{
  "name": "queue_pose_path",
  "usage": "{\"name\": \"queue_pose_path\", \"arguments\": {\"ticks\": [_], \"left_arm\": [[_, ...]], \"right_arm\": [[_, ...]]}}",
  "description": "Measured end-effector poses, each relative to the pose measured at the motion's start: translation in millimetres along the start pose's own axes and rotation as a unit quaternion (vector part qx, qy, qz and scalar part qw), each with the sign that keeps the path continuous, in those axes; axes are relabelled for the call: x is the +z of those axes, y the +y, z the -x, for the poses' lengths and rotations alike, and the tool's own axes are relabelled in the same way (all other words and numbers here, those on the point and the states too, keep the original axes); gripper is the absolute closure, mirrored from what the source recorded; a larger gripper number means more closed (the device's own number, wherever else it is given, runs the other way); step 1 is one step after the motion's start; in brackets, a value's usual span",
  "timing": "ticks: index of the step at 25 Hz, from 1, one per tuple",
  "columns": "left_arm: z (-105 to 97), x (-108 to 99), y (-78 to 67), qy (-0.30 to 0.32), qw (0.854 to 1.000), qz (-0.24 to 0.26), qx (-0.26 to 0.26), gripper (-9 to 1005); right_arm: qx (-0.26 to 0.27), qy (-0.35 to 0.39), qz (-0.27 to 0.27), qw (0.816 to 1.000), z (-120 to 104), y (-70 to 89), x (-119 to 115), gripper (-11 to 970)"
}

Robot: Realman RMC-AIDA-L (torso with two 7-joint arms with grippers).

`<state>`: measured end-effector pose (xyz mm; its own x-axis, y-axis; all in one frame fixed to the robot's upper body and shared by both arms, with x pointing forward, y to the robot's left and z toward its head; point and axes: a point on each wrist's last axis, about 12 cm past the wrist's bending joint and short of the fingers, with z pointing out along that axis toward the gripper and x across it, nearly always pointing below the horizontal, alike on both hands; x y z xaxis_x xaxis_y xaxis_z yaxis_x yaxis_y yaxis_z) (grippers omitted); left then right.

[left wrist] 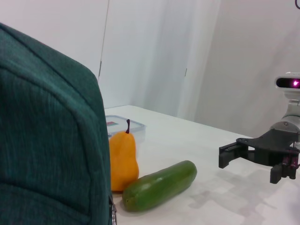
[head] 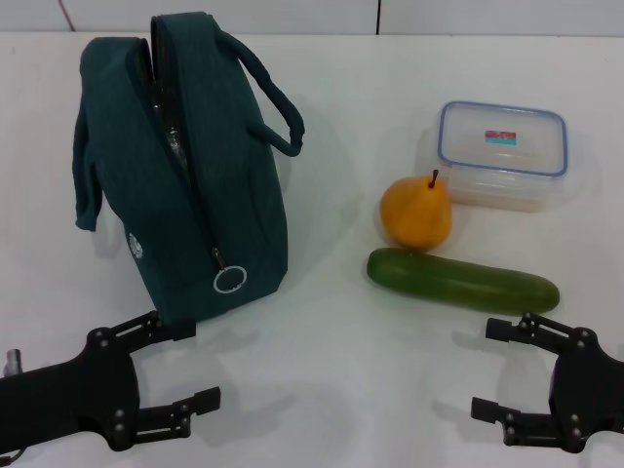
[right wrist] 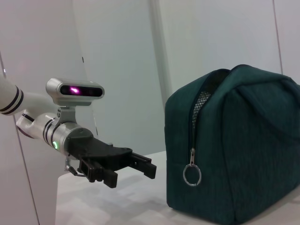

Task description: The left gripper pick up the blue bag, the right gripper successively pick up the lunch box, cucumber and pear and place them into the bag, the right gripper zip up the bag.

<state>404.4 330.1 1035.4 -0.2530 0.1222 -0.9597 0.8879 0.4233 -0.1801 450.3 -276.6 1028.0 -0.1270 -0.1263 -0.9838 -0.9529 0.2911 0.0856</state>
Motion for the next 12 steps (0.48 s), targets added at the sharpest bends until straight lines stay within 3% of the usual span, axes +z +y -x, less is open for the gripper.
{"name": "queue_pose_path", "arguments": {"ticks": [12], "left_arm": [[0.8,-2.7,-2.6,-0.006,1.000,-0.006,-0.016,147]], "right_arm": [[0.001,-0.001,-0.002,1.000,0.1,-0.4,-0.5,89]]}}
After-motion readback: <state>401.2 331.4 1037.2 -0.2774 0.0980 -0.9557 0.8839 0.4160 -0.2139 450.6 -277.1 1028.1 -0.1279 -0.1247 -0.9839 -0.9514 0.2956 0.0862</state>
